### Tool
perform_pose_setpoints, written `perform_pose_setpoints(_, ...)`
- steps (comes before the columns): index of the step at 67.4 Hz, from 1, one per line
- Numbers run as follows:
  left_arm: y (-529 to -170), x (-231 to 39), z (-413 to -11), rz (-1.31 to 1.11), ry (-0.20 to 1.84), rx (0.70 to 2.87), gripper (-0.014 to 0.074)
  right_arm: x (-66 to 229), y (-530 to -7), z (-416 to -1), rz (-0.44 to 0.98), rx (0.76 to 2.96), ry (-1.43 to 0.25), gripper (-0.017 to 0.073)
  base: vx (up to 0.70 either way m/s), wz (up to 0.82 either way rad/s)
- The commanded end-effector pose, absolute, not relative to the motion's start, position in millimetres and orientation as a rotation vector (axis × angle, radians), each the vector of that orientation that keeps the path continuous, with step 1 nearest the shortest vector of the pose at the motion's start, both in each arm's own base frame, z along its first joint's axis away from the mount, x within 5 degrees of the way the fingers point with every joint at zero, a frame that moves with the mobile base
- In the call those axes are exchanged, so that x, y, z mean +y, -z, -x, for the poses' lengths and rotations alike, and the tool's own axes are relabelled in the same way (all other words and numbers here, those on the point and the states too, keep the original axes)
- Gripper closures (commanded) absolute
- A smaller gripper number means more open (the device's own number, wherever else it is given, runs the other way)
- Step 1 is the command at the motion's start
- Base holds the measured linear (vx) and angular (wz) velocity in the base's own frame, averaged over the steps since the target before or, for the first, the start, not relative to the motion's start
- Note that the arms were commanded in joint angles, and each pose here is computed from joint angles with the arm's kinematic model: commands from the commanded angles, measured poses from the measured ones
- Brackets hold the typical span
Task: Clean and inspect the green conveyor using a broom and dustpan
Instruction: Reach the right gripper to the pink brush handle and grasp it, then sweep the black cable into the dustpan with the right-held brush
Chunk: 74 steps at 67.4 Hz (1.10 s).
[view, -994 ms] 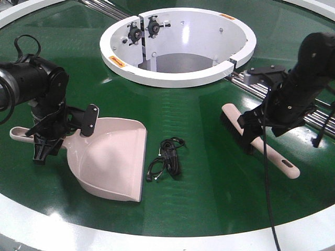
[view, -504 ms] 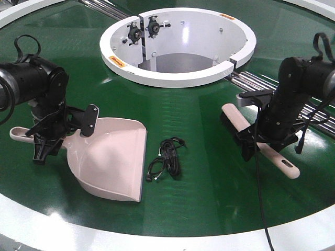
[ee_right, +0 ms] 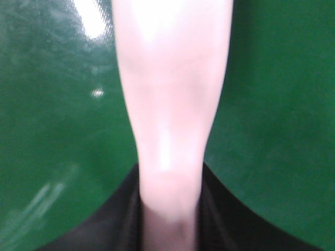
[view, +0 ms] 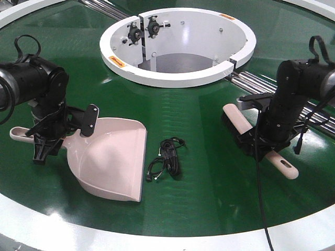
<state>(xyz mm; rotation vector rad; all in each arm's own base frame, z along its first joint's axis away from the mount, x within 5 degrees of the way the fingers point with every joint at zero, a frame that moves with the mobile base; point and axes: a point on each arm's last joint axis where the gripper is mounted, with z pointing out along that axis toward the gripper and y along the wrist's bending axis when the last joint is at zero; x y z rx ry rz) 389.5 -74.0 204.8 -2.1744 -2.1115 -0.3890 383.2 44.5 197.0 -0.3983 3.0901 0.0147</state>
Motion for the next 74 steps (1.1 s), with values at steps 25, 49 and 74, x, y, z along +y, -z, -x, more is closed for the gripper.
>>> perform_pose_setpoints(25,-231.5,-76.5,-388.4,2.207,0.462,-2.159,0.0600,107.4,-258.5,-335.7,0.281,2.990,-0.082,0.0564,0.00,0.00)
perform_pose_setpoints(49,-231.5,-76.5,-388.4,2.207,0.462,-2.159,0.0600,167.9,-246.9,-307.7,0.061,3.068,0.064,0.0564,0.00,0.00)
perform_pose_setpoints(74,-231.5,-76.5,-388.4,2.207,0.462,-2.159,0.0600,198.0,-241.0,-315.1,0.003,3.118,0.053,0.0564,0.00,0.00)
